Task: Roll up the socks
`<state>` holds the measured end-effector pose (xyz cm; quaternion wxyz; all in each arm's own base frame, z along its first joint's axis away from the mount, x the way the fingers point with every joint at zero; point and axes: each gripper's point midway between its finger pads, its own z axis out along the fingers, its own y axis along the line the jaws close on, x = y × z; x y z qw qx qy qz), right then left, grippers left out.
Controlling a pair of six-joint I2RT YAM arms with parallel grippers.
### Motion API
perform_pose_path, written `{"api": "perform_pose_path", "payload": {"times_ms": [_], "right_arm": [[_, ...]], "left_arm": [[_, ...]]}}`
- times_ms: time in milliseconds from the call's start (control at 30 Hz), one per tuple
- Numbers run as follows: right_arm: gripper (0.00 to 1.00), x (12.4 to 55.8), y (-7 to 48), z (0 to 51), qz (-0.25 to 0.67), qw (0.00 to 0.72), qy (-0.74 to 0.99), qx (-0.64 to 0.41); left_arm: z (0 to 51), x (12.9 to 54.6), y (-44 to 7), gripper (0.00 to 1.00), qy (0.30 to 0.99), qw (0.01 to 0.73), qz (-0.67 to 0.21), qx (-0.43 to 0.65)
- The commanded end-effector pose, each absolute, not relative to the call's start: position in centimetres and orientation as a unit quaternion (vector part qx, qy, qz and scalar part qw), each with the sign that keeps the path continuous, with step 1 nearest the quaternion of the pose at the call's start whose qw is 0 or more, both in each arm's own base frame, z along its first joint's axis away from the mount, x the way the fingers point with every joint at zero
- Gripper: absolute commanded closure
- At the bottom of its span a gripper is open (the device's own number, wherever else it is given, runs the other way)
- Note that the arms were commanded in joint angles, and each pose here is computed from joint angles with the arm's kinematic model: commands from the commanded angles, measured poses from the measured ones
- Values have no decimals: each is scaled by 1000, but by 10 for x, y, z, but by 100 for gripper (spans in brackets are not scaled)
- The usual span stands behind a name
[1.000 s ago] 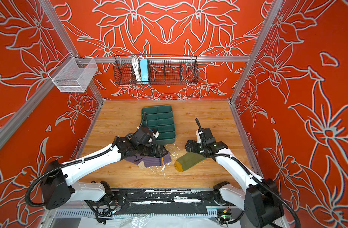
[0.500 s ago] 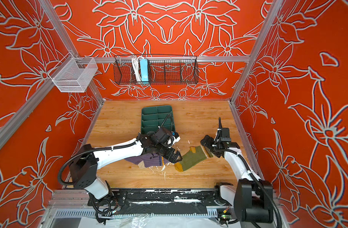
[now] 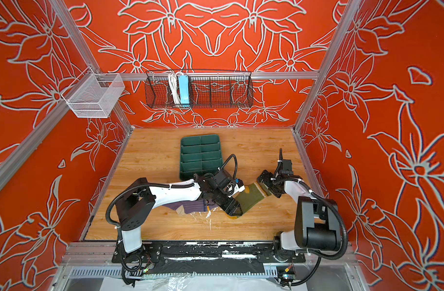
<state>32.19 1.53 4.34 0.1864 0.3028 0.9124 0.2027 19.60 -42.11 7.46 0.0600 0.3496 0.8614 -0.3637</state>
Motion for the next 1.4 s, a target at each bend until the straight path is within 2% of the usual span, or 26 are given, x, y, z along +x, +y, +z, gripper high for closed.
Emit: {"api": "perform_pose_path", "payload": {"times_ms": [0, 200, 400, 500, 633, 767, 933, 1067, 1133, 1367], "right_arm": [[2, 325, 20, 19, 214, 152, 915, 307], [2, 353, 29, 3, 247, 134, 907, 314], [2, 378, 48, 8, 257, 129, 914, 286], [2, 383, 59, 15, 263, 128, 919, 263], [2, 383, 64, 51, 281, 153, 918, 235], [2, 379, 65, 108, 306, 200, 903, 225], [2, 360, 51, 161, 342, 238, 865, 280], [2, 340, 33, 187, 388, 269, 817, 332], [2, 329, 27, 195, 404, 277, 799, 350], [2, 296, 24, 200, 401, 293, 791, 357]], "left_arm": [[60, 198, -416, 26, 871, 52, -350, 340], [44, 189, -410, 33, 879, 21, -345, 329], [47, 182, -411, 33, 875, 27, -351, 333], [65, 187, -417, 33, 869, 51, -353, 341], [125, 204, -426, 27, 843, 135, -356, 381], [179, 222, -427, 24, 785, 262, -303, 472], [188, 228, -412, 25, 673, 375, -181, 612], [156, 204, -395, 27, 503, 430, -80, 746], [140, 201, -389, 26, 447, 454, -36, 770], [93, 203, -403, 32, 412, 449, 44, 792]]}}
